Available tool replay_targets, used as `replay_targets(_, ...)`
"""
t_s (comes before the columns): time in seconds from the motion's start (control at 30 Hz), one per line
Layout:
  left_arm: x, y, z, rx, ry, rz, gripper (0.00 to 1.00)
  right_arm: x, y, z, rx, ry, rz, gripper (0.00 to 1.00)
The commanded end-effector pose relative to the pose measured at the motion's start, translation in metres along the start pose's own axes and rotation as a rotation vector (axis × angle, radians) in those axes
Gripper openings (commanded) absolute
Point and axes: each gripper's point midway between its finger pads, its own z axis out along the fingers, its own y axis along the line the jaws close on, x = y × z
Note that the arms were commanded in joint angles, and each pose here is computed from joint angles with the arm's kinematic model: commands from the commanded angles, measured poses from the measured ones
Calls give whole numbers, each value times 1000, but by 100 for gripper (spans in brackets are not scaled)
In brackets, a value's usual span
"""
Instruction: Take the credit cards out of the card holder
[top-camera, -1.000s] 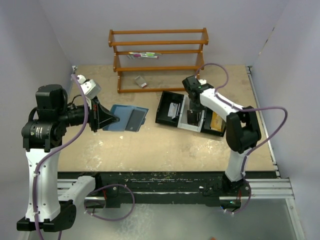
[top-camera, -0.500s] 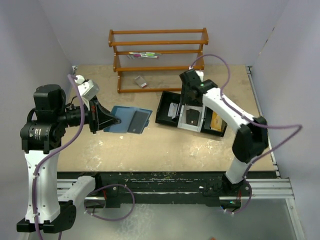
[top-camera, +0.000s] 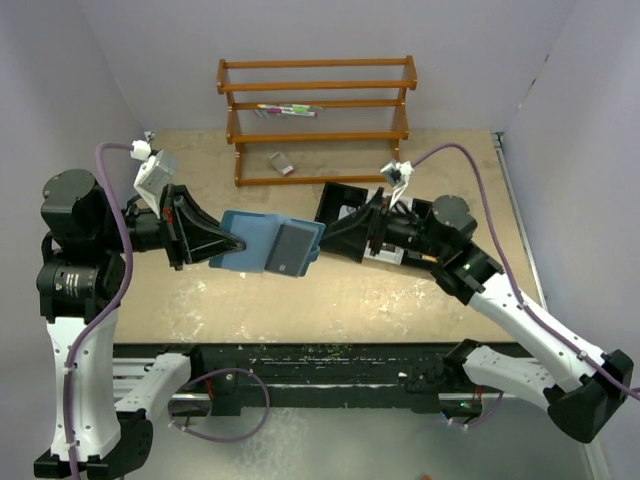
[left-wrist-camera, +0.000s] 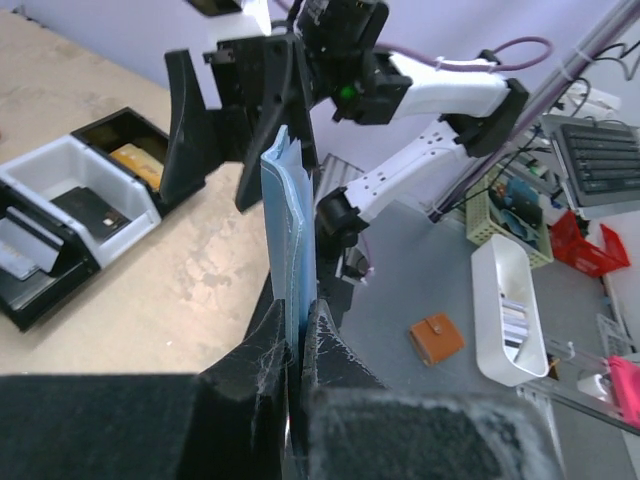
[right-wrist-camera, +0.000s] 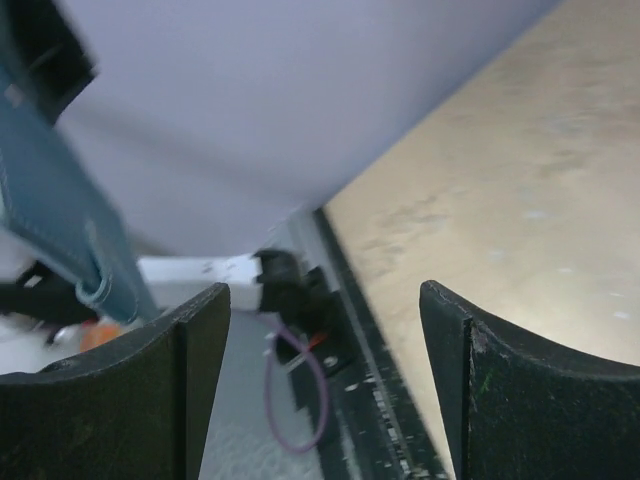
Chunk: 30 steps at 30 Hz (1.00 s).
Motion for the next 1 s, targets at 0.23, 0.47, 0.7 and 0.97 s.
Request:
replay_targets(0.23, -19, -23, 0, 111, -15, -36, 0, -9, 133, -11, -520, -80, -109, 73)
replay_targets(0.47, -20, -20, 0, 104, -19, -44, 0, 10, 148, -15, -595, -43, -134, 77)
replay_targets(0.7, -23, -22, 0, 102, -23, -38, 0, 16, 156, -22, -608, -34, -150, 77)
replay_targets(0.97, -25, -23, 0, 103, -25, -39, 0, 6, 158, -27, -578, -80, -155, 58)
